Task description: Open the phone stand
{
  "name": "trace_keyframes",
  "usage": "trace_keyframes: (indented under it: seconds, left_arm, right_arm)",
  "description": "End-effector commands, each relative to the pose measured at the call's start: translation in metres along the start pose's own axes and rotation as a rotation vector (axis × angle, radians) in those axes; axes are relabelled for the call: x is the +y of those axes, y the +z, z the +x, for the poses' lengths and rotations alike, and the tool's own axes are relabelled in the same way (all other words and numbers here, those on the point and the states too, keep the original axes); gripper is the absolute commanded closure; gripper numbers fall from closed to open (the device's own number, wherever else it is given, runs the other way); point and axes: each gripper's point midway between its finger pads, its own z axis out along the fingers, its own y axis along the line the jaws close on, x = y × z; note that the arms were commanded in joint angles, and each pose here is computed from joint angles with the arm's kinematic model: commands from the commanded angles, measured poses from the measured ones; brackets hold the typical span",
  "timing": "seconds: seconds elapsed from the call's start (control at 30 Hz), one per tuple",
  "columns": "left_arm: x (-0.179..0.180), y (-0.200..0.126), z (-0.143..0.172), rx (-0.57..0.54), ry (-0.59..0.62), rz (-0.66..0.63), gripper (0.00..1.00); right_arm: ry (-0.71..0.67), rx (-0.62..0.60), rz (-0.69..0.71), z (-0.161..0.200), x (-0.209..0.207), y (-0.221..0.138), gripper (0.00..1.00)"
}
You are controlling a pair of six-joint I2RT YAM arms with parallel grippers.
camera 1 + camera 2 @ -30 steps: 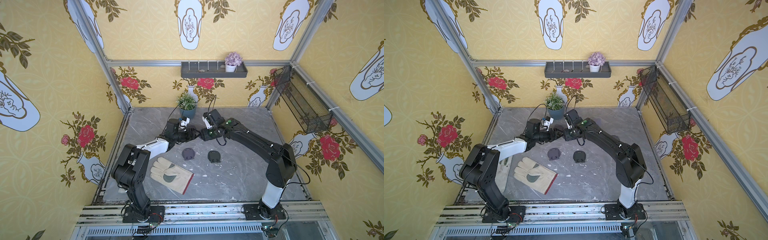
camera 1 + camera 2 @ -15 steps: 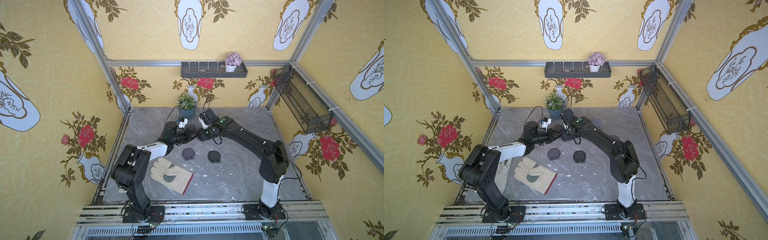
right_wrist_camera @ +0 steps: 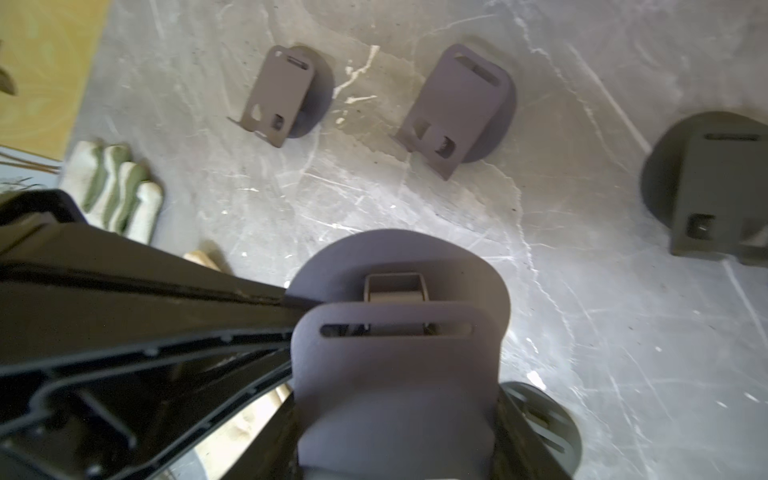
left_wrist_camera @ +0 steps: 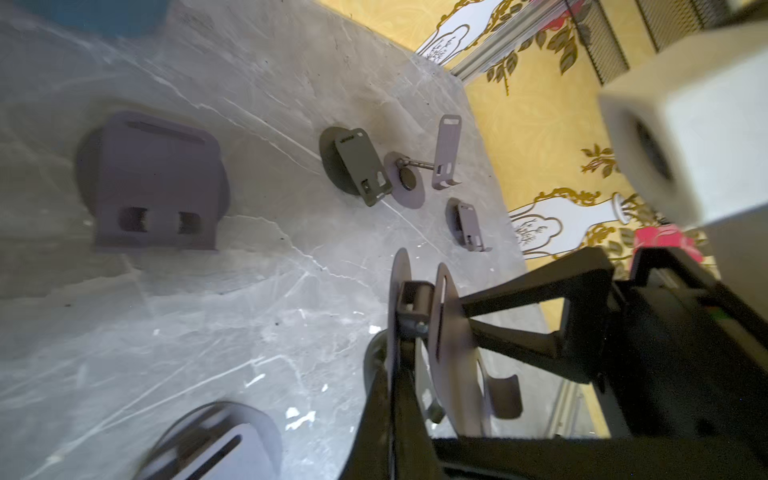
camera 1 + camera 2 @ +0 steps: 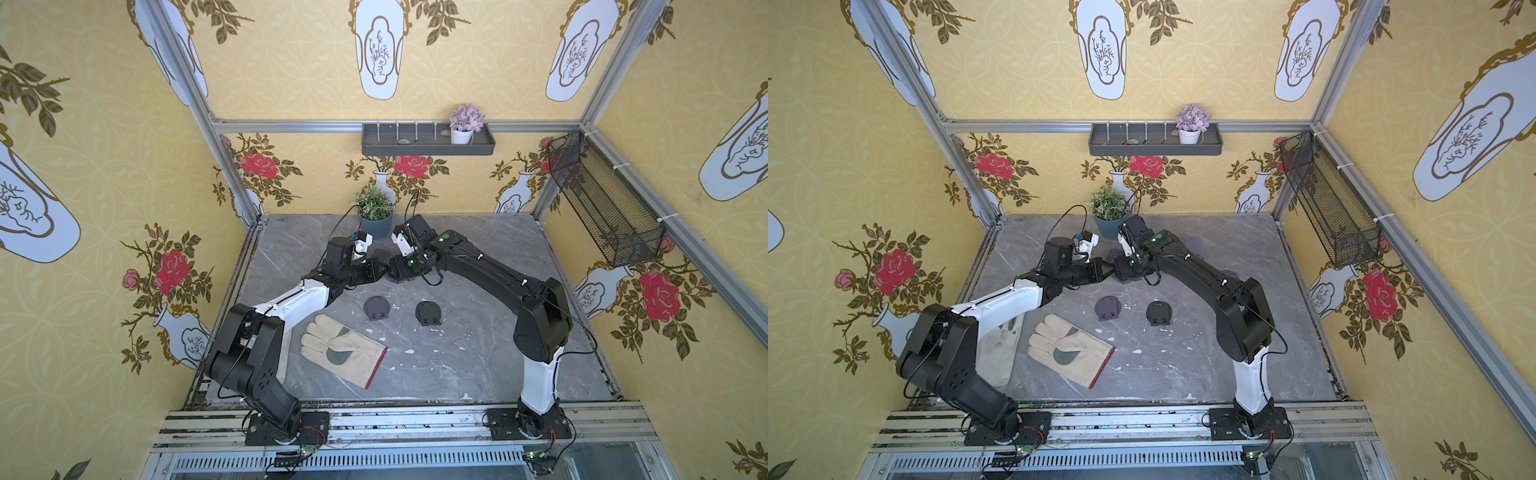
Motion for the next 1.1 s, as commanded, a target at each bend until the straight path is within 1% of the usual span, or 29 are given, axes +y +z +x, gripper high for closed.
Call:
trace_keyframes:
  seconds: [0.0, 0.1, 0.17, 0.3, 0.43, 0.53, 0.63, 0.83, 0.87, 0.9, 0.93, 1.0, 1.07]
  left_arm:
    - [0.031, -0.01, 0.018, 0.055, 0.189, -0.184, 1.0]
    - [0.044, -0.022, 0.016, 0.02, 0.255, -0.275, 1.0]
    - [0.049, -0.028, 0.014, -0.008, 0.287, -0.313, 1.0]
    - [0.052, -0.039, 0.008, -0.054, 0.338, -0.363, 1.0]
    - [0.053, -0.046, 0.004, -0.073, 0.379, -0.399, 1.0]
    - [0.051, -0.046, 0.003, -0.071, 0.384, -0.393, 1.0]
    - [0.044, -0.045, 0.001, -0.078, 0.37, -0.36, 1.0]
    - [0.023, -0.042, 0.0, -0.111, 0.277, -0.243, 1.0]
    - [0.021, -0.041, 0.001, -0.113, 0.265, -0.225, 1.0]
    - [0.016, -0.041, 0.002, -0.117, 0.259, -0.2, 1.0]
    - [0.011, -0.041, 0.003, -0.119, 0.254, -0.169, 1.0]
    - [0.0, -0.041, 0.005, -0.116, 0.257, -0.106, 1.0]
    - [-0.009, -0.04, 0.009, -0.107, 0.265, -0.051, 1.0]
  right_arm:
    - [-0.012, -0.021, -0.041, -0.008, 0.006, -0.001, 0.66]
    - [-0.017, 0.003, -0.06, -0.005, 0.008, -0.003, 0.65]
    - [-0.017, 0.014, -0.064, -0.004, 0.008, -0.004, 0.65]
    - [-0.022, 0.041, -0.084, -0.003, 0.008, -0.005, 0.65]
    - [-0.032, 0.066, -0.092, -0.003, 0.01, -0.005, 0.65]
    - [-0.036, 0.07, -0.1, -0.005, 0.011, -0.005, 0.65]
    - [-0.038, 0.071, -0.109, -0.005, 0.013, -0.004, 0.65]
    - [-0.034, 0.062, -0.145, -0.007, 0.019, -0.001, 0.59]
    - [-0.035, 0.061, -0.153, -0.007, 0.02, -0.002, 0.56]
    - [-0.039, 0.06, -0.165, -0.007, 0.023, -0.002, 0.48]
    - [-0.043, 0.056, -0.182, -0.009, 0.025, -0.003, 0.36]
    - [-0.048, 0.042, -0.197, -0.011, 0.027, -0.007, 0.01]
    - [-0.037, 0.021, -0.217, -0.016, 0.025, -0.012, 0.02]
